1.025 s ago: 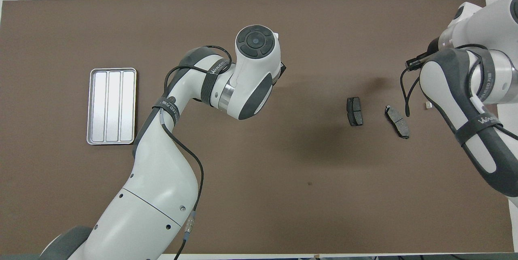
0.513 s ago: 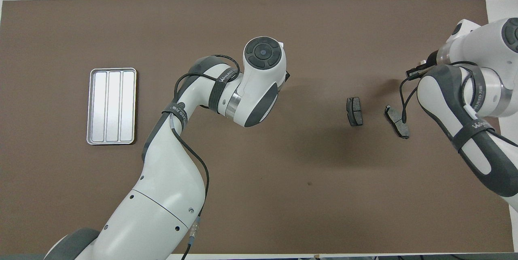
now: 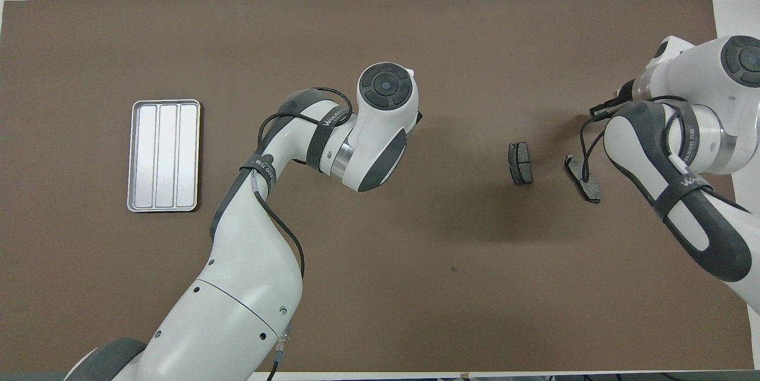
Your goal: Place bearing gear from tray to pile
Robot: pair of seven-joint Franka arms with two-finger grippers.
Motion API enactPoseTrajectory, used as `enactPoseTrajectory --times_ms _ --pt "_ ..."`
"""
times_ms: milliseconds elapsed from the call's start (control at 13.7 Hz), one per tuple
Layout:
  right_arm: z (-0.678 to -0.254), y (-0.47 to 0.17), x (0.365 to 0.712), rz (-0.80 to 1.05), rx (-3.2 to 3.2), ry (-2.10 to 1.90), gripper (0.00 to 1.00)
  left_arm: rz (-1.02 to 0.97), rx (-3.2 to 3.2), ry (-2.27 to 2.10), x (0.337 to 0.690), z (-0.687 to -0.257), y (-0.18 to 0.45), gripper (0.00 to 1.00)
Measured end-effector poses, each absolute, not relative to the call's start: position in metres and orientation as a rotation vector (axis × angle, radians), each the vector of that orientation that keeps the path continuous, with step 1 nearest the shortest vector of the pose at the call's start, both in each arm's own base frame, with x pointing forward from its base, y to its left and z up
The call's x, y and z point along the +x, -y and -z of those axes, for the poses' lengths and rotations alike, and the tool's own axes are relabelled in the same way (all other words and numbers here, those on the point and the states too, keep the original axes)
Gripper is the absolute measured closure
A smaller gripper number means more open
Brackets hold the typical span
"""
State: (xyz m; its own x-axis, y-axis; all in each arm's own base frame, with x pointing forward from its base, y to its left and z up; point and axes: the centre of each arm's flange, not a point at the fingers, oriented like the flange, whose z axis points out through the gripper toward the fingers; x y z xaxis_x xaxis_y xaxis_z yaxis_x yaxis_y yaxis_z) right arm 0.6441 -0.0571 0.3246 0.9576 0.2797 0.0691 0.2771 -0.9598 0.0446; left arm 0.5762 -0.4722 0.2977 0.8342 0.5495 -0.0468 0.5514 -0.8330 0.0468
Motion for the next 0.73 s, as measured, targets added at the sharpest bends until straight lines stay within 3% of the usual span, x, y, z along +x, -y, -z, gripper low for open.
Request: enactPoseTrajectory --times_ms 73,366,513,732 --pt "-0.323 0.057 0.645 -0.123 3.073 -0.437 0.65 0.05 2.955 -0.885 0.574 -0.297 0.472 0.71" --pt "-0.315 0.057 0.645 -0.118 3.075 -0.437 0.65 0.025 2.956 -0.909 0.581 -0.301 0.463 0.23" --pt "-0.312 0.058 0.644 -0.115 3.076 -0.436 0.65 -0.037 2.925 -0.946 0.595 -0.333 0.445 0.01" --pt "-0.31 0.057 0.644 -0.115 3.076 -0.437 0.65 -0.094 2.894 -1.02 0.62 -0.421 0.377 0.0"
